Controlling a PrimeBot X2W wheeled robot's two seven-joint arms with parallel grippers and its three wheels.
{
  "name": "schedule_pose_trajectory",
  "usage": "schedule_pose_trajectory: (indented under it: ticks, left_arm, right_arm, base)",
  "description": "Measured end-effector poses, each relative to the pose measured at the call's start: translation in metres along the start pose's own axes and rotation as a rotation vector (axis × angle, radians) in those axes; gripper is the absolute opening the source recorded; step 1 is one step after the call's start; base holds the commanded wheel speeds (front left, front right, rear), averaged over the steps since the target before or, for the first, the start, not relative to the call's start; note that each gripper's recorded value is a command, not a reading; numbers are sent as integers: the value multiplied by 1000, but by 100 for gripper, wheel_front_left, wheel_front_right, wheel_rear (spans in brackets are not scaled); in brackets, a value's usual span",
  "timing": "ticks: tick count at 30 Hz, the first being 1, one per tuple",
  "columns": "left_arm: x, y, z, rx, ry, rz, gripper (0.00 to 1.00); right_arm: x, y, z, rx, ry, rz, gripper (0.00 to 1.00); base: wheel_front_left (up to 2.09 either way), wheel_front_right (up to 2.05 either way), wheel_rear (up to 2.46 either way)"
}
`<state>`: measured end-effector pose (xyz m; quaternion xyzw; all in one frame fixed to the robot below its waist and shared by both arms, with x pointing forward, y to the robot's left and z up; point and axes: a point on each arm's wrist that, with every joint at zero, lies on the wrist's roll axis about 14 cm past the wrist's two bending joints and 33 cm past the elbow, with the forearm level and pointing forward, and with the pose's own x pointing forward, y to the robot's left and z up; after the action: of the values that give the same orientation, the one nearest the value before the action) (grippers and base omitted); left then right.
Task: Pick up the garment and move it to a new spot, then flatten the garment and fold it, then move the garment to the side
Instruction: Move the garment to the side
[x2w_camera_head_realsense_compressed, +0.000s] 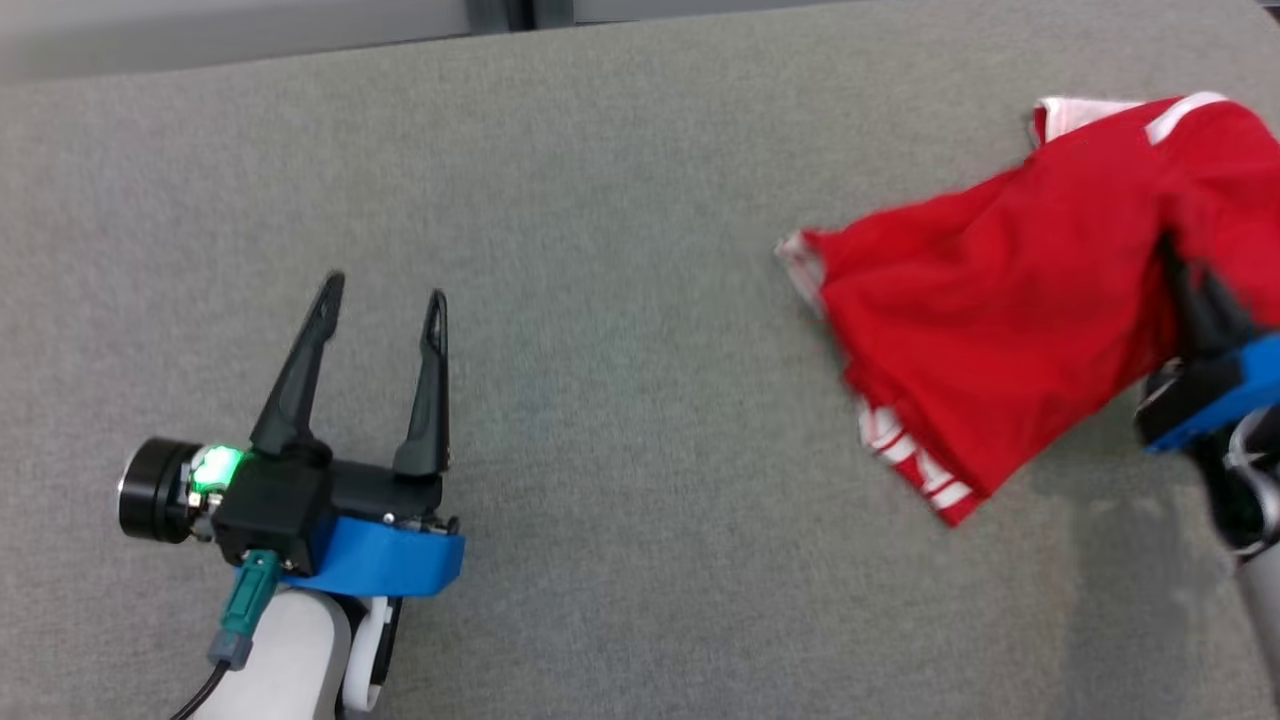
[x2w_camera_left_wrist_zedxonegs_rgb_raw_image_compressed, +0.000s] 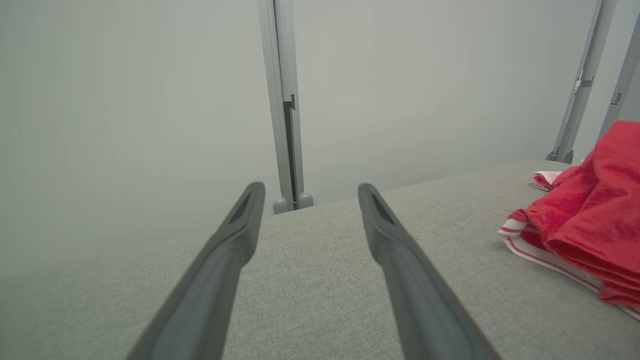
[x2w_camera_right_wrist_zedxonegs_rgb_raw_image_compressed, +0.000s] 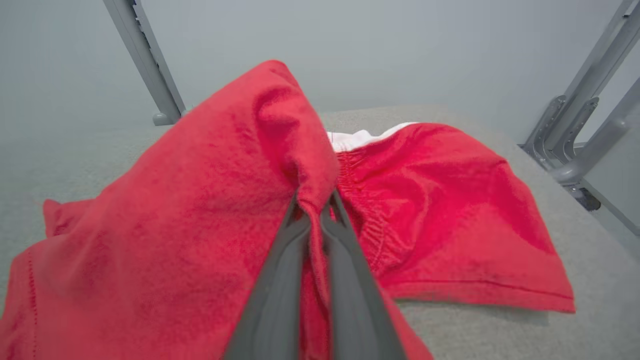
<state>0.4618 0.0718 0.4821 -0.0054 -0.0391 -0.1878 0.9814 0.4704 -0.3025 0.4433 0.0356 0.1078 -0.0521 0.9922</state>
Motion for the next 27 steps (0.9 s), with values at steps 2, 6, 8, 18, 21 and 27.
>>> schedule_pose_trajectory:
  ticks: [2,6,8,18,21,27]
  left_arm:
    - [7,2,-7,-2,6,-4,100]
    - [20,2,-15,4,5,-24,100]
    - [24,1,-22,0,16,-34,100]
    - [43,-7,-34,-2,6,-83,100]
    - [45,-8,-39,-6,12,-87,100]
    - [47,-9,-44,-9,23,-96,100]
  right_arm:
    - [14,-17,9,-35,-13,-32,0]
    - [29,-60,19,-81,-27,-133,0]
    - [32,-79,22,-97,-31,-184,0]
    - [34,-133,8,-160,37,-346,0]
    - [39,-135,2,-205,67,-352,0]
    - [43,-137,-10,-247,119,-380,45]
  base:
    - [0,0,0]
    - [0,0,0]
    - [0,0,0]
    - [0,0,0]
    - [0,0,0]
    - [0,0,0]
